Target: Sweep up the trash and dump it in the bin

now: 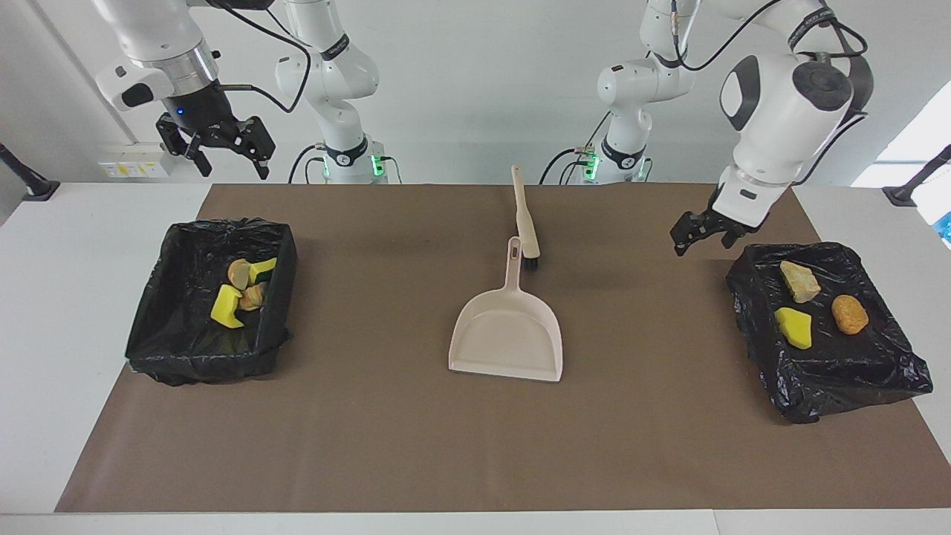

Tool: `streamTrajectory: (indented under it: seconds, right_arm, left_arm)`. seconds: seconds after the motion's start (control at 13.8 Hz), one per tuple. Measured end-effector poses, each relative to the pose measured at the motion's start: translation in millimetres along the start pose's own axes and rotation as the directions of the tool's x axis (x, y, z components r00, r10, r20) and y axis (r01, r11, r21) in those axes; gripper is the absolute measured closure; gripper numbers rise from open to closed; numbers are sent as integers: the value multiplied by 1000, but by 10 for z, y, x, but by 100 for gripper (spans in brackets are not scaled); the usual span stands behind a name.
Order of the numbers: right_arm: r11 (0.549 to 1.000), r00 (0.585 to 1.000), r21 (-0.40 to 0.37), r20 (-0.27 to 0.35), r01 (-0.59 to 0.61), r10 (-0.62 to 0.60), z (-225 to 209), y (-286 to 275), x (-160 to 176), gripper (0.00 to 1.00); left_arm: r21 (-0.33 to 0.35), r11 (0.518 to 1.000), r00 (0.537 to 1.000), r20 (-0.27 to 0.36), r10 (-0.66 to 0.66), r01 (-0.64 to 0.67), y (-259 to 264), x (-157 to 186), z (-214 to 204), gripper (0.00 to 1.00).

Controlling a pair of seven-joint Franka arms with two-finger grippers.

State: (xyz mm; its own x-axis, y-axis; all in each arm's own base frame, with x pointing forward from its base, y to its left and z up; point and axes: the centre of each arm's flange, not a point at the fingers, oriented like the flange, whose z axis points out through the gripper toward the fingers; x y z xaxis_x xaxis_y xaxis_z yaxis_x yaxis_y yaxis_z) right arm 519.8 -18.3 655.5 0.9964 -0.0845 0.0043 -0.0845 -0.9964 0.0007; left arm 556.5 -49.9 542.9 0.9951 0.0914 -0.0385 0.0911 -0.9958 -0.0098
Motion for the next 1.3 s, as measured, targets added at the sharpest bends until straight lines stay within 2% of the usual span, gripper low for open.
streamTrajectory:
  seconds: [0.22,0.51,0.72,0.94,1.3]
  right_arm:
    - [1000,1000,0,0,0,0,0,0,0,0]
    - [1000,1000,0,0,0,0,0,0,0,0]
    - [1000,1000,0,0,0,0,0,0,0,0]
    - [1000,1000,0,0,0,0,0,0,0,0]
    - [1000,1000,0,0,0,0,0,0,0,0]
  left_arm:
    - [3,1000,1000,7,20,-20,-267,-78,-440,0]
    - [7,999,999,14,44,-44,-294,-263,-944,0]
    - [10,998,998,-1,59,-59,-235,-335,-1033,0]
    - [4,998,996,-62,57,-57,-282,-258,-1075,0]
    - [3,998,995,-80,56,-56,-287,-233,-1082,0]
